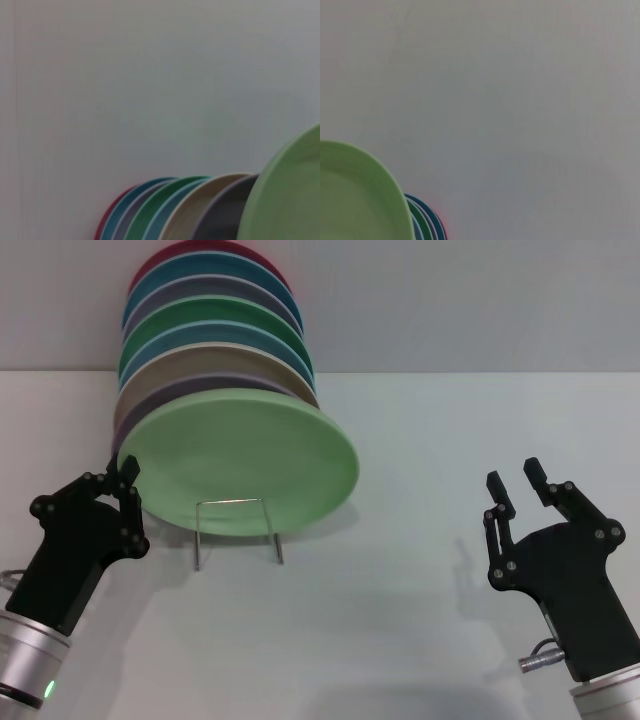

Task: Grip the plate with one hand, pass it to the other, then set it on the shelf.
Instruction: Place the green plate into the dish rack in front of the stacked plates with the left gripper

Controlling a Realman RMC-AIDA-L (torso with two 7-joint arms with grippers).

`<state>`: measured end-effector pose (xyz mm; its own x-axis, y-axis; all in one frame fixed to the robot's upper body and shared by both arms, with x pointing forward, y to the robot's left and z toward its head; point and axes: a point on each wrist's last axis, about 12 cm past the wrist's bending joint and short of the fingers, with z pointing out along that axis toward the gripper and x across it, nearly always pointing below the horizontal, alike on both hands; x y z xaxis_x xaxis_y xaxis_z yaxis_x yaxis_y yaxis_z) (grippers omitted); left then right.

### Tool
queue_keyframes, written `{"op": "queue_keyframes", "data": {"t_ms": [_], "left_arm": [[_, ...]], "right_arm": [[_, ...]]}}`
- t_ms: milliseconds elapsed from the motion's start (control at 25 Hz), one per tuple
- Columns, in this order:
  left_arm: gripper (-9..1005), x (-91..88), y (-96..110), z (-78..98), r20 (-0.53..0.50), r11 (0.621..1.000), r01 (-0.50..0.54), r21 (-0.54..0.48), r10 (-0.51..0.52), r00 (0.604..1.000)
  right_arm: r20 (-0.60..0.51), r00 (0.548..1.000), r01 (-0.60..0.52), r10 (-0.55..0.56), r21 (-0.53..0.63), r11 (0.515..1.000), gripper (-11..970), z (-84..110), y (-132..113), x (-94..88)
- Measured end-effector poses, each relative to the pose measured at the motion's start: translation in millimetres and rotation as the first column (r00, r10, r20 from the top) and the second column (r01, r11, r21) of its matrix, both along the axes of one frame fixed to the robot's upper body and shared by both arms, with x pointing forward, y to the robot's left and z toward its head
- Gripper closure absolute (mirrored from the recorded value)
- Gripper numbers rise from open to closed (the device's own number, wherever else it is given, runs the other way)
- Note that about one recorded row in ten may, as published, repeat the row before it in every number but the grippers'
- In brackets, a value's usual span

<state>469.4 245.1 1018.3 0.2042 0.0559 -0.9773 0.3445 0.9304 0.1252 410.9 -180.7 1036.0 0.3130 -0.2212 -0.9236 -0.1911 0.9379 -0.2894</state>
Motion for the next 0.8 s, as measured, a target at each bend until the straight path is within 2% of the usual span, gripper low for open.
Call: {"op": "queue_keyframes", "data": {"t_ms": [560,720,800], "left_arm": [[910,-0.5,-1,-5.8,-0.046,1.0,0.014,0.02,-0.013,0.999],[830,-3.0,0,-6.1,-0.043,1.0,0.009,0.018,-0.008,0.999],[790,-12.1,5,-5.9,-0.024,1.0,-0.008,0.002,0.008,1.0]], "right_arm": [[0.009,1.0,0.005,-0.005,-0.012,1.0,611,0.1,-3,5.4],[0.007,1.0,0.012,-0.012,-0.01,1.0,600,0.2,-3,7.3],[0.003,1.0,0.031,-0.031,-0.001,1.0,594,0.7,-5,11.3]]}}
